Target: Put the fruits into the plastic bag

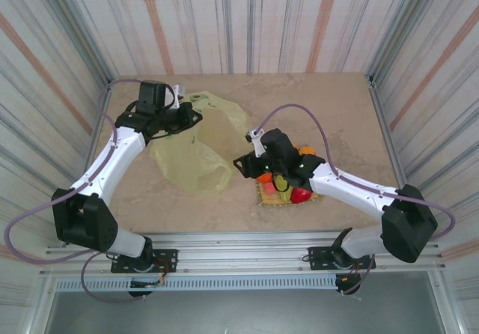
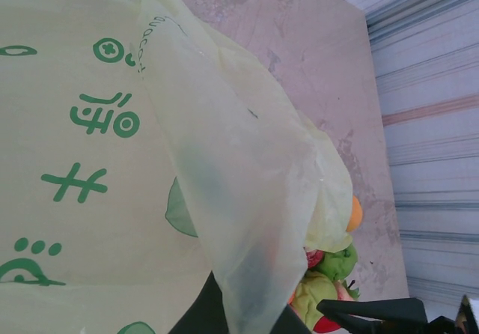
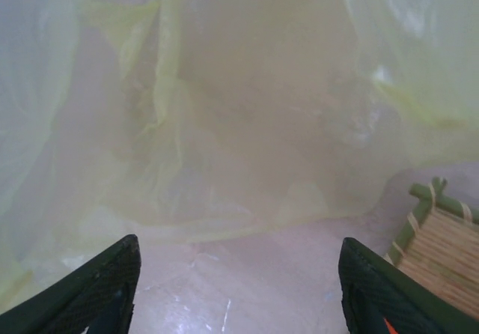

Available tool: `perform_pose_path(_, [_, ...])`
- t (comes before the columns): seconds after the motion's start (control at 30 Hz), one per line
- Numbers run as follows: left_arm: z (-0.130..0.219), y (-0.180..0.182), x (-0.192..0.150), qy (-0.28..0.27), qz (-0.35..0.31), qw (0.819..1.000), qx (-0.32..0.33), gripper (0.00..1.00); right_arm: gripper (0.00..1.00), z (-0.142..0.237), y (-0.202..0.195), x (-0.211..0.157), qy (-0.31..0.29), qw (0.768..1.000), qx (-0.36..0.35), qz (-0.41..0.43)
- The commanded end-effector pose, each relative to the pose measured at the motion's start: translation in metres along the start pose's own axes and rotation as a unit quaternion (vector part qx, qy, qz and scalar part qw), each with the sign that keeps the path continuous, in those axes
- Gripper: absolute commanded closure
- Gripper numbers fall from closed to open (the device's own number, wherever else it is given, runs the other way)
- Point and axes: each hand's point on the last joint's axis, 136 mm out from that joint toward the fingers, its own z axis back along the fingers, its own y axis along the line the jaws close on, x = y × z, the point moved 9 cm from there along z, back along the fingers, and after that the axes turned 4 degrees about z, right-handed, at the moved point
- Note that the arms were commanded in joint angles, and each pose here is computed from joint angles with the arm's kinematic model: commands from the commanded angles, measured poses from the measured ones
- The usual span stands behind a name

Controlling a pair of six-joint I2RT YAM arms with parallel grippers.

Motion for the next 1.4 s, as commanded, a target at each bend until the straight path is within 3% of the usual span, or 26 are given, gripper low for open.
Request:
perform_pose_path(0.0, [0.014, -0.015, 0.005, -0.023, 0.004, 0.999, -0.035, 1.00, 0.34, -0.005, -0.001, -0.005, -0.001, 1.000, 0.004, -0.023])
perform_pose_path(0.27, [0.025, -0.016, 0.011, -0.022, 0.022, 0.997, -0.077, 1.00, 0.48, -0.064, 0.001, -0.002, -0.014, 1.000, 0.010, -0.021])
perform_pose_path(0.5, [0.029, -0.009, 0.021, -0.032, 0.025, 0.996, -0.078, 1.00, 0.57, -0.101, -0.009, -0.031, 0.040, 0.999, -0.010, -0.007])
perform_pose_path(0.63, [0.026, -0.002, 0.024, -0.031, 0.010, 0.997, -0.064, 1.00, 0.56, -0.078, -0.010, -0.021, 0.037, 0.999, -0.012, 0.011])
perform_pose_path(0.93, [-0.002, 0.018, 0.010, -0.003, 0.008, 0.999, -0.046, 1.00, 0.37, -0.020, -0.001, 0.022, 0.042, 0.999, 0.021, 0.009])
perform_pose_path(1.37, [-0.017, 0.021, 0.004, 0.017, 0.012, 0.997, -0.073, 1.00, 0.20, 0.065, -0.025, 0.003, 0.125, 0.985, -0.108, -0.042])
